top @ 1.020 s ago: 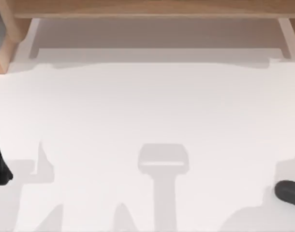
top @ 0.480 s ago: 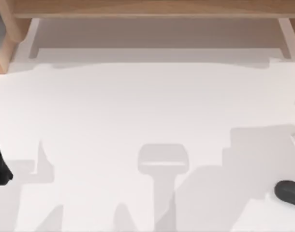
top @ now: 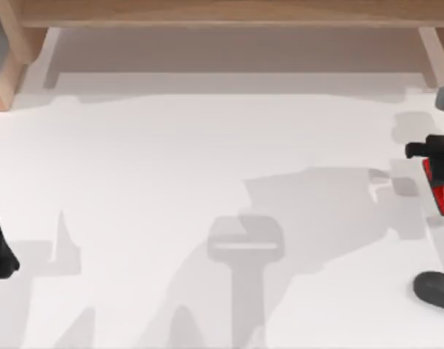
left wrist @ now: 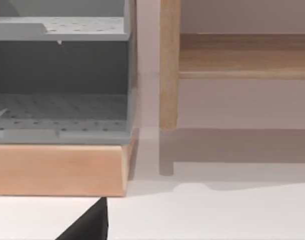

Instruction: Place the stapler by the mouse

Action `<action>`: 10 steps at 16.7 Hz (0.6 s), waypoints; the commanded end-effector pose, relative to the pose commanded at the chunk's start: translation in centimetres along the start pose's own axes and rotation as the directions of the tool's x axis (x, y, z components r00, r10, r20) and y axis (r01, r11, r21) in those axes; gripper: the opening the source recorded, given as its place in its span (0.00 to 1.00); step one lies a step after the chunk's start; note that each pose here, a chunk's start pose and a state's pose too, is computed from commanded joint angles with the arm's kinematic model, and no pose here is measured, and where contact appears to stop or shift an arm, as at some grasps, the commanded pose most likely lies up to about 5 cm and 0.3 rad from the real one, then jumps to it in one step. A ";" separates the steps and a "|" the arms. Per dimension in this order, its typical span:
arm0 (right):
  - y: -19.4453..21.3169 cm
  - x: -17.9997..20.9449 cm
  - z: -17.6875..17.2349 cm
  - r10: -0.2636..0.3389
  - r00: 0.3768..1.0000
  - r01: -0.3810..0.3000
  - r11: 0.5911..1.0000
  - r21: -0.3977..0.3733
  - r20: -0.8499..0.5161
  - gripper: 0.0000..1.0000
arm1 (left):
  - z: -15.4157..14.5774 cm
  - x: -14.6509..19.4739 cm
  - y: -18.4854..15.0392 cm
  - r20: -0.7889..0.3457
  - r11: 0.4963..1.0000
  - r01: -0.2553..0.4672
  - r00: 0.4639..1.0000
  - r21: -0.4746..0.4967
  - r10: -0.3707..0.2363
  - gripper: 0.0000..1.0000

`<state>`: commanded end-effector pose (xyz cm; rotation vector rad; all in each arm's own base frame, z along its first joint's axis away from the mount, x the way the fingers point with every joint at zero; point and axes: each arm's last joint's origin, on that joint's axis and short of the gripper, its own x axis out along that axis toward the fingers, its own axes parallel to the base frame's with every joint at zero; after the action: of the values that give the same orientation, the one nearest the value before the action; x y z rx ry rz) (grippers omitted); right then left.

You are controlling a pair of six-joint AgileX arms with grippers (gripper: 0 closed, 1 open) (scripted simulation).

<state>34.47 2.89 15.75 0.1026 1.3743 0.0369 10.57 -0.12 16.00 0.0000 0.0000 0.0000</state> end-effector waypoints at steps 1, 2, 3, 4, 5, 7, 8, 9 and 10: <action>0.6 -0.1 0.1 0.005 1.000 -0.006 1.000 0.004 0.018 0.00 | 0.0 0.0 0.0 0.000 1.000 0.000 1.000 0.000 0.000 1.00; 1.0 -0.3 0.2 0.009 0.999 -0.010 1.000 0.006 0.031 0.00 | 0.0 0.0 0.0 0.000 1.000 0.000 1.000 0.000 0.000 1.00; 1.1 -0.3 0.2 0.011 0.999 -0.011 1.000 0.006 0.037 0.00 | 0.0 0.0 0.0 0.000 1.000 0.000 1.000 0.000 0.000 1.00; 1.1 -0.3 0.2 0.011 0.999 -0.011 1.000 0.006 0.037 0.00 | 0.0 0.0 0.0 0.000 1.000 0.000 1.000 0.000 0.000 1.00; 1.1 -0.3 0.2 0.011 0.999 -0.011 1.000 0.006 0.037 0.00 | 0.0 0.0 0.0 0.000 1.000 0.000 1.000 0.000 0.000 1.00; 0.9 -0.2 0.2 0.010 0.999 -0.011 1.000 0.011 0.030 0.00 | 0.0 0.0 0.0 0.000 1.000 0.000 1.000 0.000 0.000 1.00; 0.9 -0.2 0.2 0.010 0.999 -0.011 1.000 0.011 0.030 0.00 | 0.0 0.0 0.0 0.000 1.000 0.000 1.000 0.000 0.000 1.00; 0.9 -0.2 0.2 0.011 0.999 -0.012 1.000 0.011 0.031 0.00 | 0.0 0.0 0.0 0.000 1.000 0.000 1.000 0.000 0.000 1.00; 0.9 -0.2 0.3 0.014 0.999 -0.014 1.000 0.011 0.033 0.00 | 0.0 0.0 0.0 0.000 1.000 0.000 1.000 0.000 0.000 1.00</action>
<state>34.73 3.78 16.04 0.1218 1.3413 0.0391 10.57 -0.12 16.00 0.0000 0.0000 0.0000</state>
